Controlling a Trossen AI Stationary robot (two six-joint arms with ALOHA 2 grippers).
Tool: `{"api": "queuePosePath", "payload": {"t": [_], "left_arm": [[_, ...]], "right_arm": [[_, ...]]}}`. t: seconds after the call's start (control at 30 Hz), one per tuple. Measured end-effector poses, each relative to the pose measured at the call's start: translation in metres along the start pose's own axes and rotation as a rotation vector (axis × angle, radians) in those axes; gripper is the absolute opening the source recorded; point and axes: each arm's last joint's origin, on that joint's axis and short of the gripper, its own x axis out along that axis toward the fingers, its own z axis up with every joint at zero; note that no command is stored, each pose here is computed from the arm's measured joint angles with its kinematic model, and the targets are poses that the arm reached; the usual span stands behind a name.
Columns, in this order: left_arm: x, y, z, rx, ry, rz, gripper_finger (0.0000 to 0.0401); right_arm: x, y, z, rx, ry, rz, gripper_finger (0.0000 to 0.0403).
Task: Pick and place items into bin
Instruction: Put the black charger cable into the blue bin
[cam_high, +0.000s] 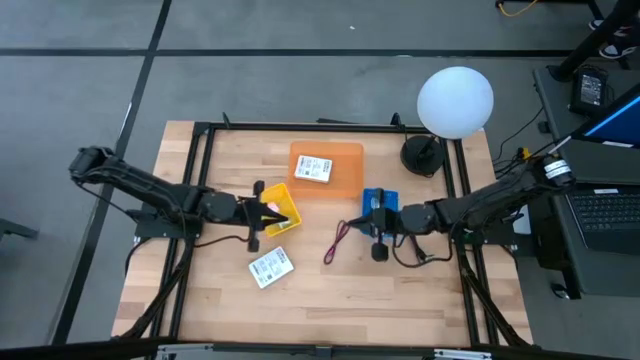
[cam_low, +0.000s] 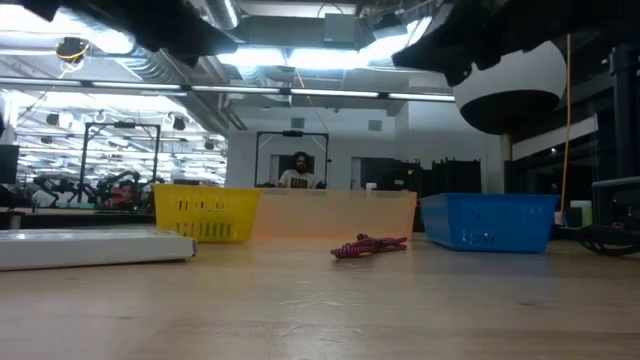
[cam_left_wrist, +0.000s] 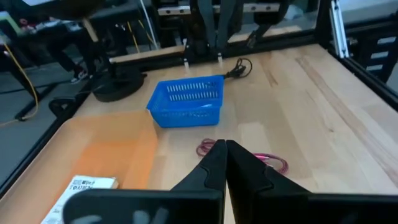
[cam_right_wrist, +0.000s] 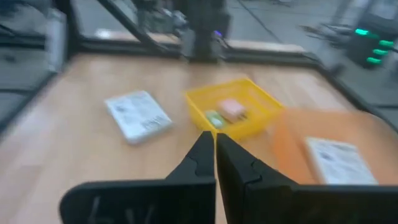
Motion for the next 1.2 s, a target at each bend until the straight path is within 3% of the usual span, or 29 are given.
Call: {"api": "queuePosePath", "payload": {"t": [0.17,0.4,0.57,0.9,1.2], "left_arm": [[-0.008,0.002,-0.008,-0.015,-0.046,0.003,0.0002],[-0.010,0.003,-0.012,-0.013,-0.029,0.008,0.0005],[-0.009,0.003,-0.013,0.017,-0.024,0.009,0.0002],[-0.009,0.003,-0.013,0.014,-0.024,0.011,0.0004],[-0.009,0.004,-0.013,0.014,-0.022,0.053,0.0006]], "right_arm": [[-0.008,0.004,0.017,0.035,0.111,-0.068,0.0000],[-0.024,-0.001,0.039,0.208,0.417,-0.166,0.0000],[-0.039,-0.006,0.047,0.350,0.554,-0.268,0.0000],[-0.065,-0.008,0.054,0.423,0.740,-0.376,0.0000],[-0.073,0.000,0.033,0.556,0.907,-0.363,0.0000]]}}
